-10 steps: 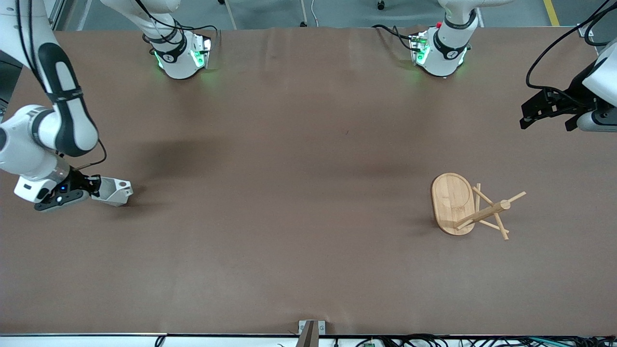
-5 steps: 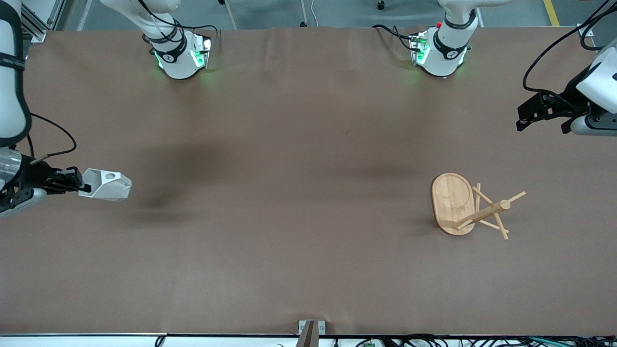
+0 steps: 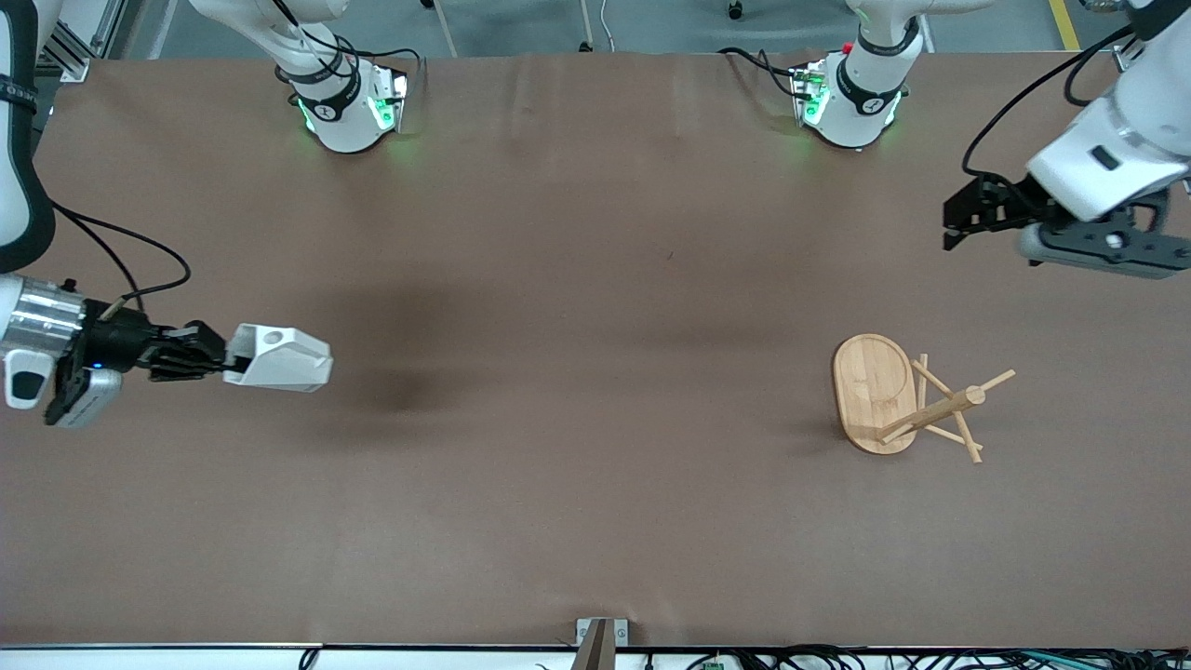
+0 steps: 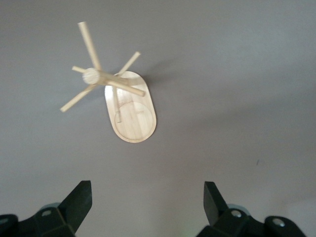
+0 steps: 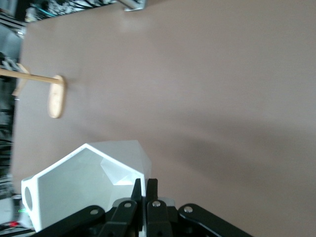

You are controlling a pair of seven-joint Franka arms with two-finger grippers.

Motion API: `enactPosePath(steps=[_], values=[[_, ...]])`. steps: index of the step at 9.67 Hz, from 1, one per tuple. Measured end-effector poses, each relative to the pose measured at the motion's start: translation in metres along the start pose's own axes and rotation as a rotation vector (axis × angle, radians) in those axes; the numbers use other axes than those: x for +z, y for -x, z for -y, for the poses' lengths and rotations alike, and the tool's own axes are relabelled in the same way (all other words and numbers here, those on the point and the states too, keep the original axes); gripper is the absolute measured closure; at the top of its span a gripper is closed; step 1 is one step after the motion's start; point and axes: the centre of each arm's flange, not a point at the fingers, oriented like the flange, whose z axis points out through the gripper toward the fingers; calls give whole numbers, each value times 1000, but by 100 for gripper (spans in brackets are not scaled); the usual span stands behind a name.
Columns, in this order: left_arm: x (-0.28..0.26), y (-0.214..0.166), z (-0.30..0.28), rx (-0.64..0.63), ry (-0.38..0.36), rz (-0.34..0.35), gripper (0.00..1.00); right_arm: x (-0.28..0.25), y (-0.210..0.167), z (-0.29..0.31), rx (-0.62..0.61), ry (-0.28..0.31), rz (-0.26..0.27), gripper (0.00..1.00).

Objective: Hang cup on rack
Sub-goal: 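Lift the cup with the right gripper while the left gripper approaches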

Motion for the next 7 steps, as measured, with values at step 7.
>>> enactPosePath(steps=[7], values=[[-24,1,-125,455,165,-79,0,128,-14,175,107,-365,94,96]])
